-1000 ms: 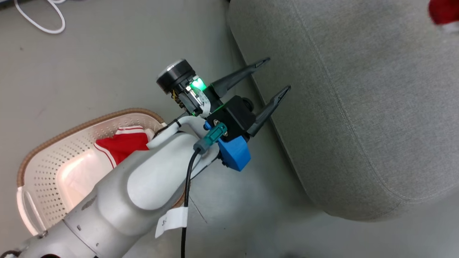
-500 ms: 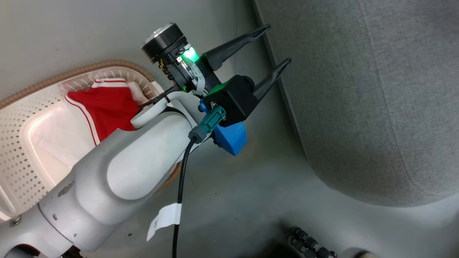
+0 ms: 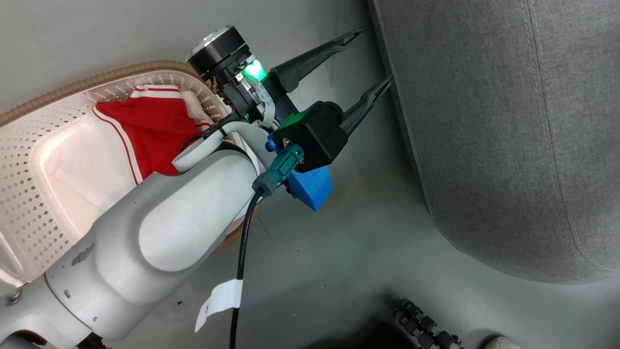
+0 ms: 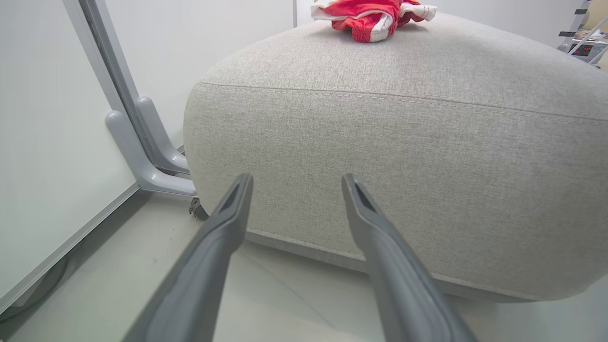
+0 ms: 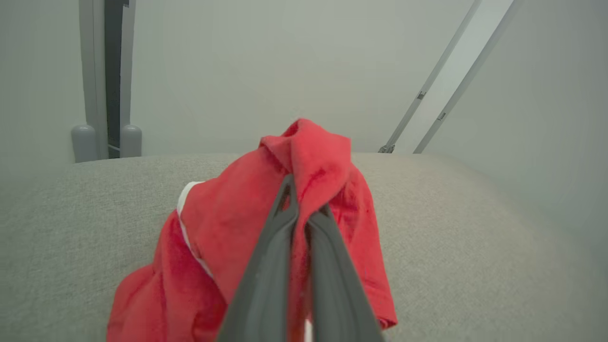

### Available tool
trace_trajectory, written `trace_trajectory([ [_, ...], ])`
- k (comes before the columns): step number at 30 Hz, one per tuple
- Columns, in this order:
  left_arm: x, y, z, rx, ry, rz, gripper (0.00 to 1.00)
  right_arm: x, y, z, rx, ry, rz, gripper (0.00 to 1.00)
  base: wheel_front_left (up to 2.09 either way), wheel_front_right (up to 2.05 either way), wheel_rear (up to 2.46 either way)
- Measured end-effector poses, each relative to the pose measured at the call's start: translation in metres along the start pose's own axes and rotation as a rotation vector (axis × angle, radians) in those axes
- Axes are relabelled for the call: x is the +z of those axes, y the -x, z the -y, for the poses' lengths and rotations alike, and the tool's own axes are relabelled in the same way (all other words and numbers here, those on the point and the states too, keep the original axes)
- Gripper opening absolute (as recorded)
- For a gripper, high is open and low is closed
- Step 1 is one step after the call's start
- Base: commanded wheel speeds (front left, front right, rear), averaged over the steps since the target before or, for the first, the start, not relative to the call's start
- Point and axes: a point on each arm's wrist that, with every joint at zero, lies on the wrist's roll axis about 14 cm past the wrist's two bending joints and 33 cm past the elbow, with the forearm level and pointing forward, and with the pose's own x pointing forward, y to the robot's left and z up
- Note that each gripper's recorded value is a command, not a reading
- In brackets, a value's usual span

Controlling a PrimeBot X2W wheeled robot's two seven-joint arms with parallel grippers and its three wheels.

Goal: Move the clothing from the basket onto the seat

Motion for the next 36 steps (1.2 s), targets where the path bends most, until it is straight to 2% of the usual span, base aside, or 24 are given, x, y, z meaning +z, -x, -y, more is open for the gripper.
trace_trajectory([
  [8, 0.009, 0.000, 0.000, 0.002, -0.017, 0.012, 1.00, -0.037, 0.022, -0.011, 0.021, -0.026, -0.112, 0.00, 0.00, 0.00, 0.00],
  [9, 0.011, 0.000, 0.000, 0.001, -0.021, 0.013, 1.00, -0.036, 0.023, -0.010, 0.021, -0.029, -0.113, 0.14, 0.00, 0.00, 0.00],
  [10, 0.013, 0.000, 0.001, 0.000, -0.025, 0.016, 1.00, -0.035, 0.024, -0.008, 0.019, -0.029, -0.111, 0.40, 0.00, 0.00, 0.00],
  [11, 0.017, -0.001, 0.001, 0.003, -0.027, 0.024, 1.00, -0.032, 0.026, -0.006, 0.017, -0.030, -0.106, 0.78, 0.00, 0.00, 0.00],
  [12, 0.025, -0.001, 0.002, 0.006, -0.034, 0.040, 1.00, -0.025, 0.032, 0.000, 0.015, -0.030, -0.090, 1.00, 0.00, 0.00, 0.00],
  [18, 0.047, 0.004, 0.008, 0.044, -0.025, 0.068, 1.00, 0.012, 0.050, 0.018, 0.031, 0.013, -0.004, 1.00, 0.00, 0.00, 0.00],
  [23, 0.076, 0.016, -0.001, 0.160, 0.002, 0.105, 1.00, 0.062, 0.067, 0.022, 0.063, 0.018, 0.126, 1.00, 0.00, 0.00, 0.00],
  [29, 0.127, 0.054, -0.034, 0.371, -0.032, 0.169, 1.00, 0.109, 0.093, -0.006, 0.177, -0.028, 0.250, 1.00, 0.00, 0.00, 0.00],
  [36, 0.170, 0.125, -0.058, 0.612, -0.082, 0.228, 1.00, 0.142, 0.126, -0.062, 0.345, -0.128, 0.334, 1.00, 0.00, 0.00, 0.00],
])
